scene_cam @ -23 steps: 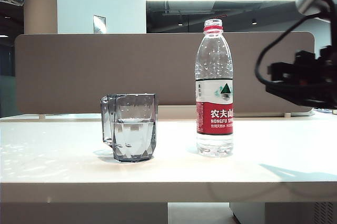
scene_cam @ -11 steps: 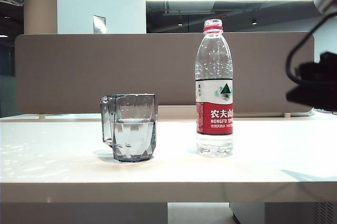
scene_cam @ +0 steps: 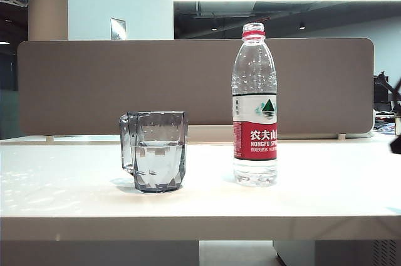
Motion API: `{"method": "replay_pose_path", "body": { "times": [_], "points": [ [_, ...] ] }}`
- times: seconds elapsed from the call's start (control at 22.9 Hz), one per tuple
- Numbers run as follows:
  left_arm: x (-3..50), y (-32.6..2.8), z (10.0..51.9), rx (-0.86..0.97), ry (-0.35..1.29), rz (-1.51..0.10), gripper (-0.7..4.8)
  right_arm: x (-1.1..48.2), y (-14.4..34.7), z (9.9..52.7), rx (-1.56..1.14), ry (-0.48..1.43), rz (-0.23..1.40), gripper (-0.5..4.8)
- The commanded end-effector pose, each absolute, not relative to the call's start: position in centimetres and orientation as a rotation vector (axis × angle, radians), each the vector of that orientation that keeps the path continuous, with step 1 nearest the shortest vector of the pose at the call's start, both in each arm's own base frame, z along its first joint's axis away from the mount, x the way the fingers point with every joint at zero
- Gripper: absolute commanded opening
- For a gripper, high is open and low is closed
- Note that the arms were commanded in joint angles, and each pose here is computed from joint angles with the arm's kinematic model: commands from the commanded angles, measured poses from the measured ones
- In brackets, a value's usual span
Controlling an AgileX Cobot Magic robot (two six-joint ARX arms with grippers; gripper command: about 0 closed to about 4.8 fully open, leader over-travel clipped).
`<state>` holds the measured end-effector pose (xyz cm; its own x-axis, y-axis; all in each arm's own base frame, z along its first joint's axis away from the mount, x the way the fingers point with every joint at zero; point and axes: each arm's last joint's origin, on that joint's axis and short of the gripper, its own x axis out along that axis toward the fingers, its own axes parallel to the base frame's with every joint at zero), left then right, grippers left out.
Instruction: Pick up the mineral water bottle on the table and pour water into the mug until it's half full.
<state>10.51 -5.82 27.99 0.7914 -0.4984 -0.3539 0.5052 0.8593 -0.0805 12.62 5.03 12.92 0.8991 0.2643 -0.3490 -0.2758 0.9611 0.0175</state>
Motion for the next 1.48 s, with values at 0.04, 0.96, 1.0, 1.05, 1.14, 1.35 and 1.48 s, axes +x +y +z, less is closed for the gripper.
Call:
{"method": "replay_pose_path", "body": {
  "times": [0.04,0.96,1.0,1.05,1.14,1.35,1.48],
  "points": [
    [10.5,-5.8,28.2,0.015,0.358,-0.54,-0.05,12.2,4.0,12.7,0.006,0.385,0.221,-0.05],
    [10.5,-5.8,28.2,0.015,0.357,-0.54,-0.05,10.1,1.6,13.5,0.116,0.337,0.193,-0.05],
    [10.5,-5.8,28.2,0.015,0.357,-0.54,-0.05,10.1,1.5,13.5,0.117,0.333,0.19,-0.05],
    [10.5,-5.8,28.2,0.015,0.358,-0.54,-0.05,10.1,1.5,13.6,0.118,0.325,0.184,-0.05],
    [10.5,-5.8,28.2,0.015,0.358,-0.54,-0.05,10.0,1.3,13.8,0.121,0.304,0.174,-0.05],
    [10.5,-5.8,28.2,0.015,0.357,-0.54,-0.05,9.7,0.9,14.5,0.108,0.206,0.12,-0.05],
    [10.5,-5.8,28.2,0.015,0.357,-0.54,-0.05,9.6,0.8,14.6,0.086,0.185,0.091,-0.05]
  ]
}}
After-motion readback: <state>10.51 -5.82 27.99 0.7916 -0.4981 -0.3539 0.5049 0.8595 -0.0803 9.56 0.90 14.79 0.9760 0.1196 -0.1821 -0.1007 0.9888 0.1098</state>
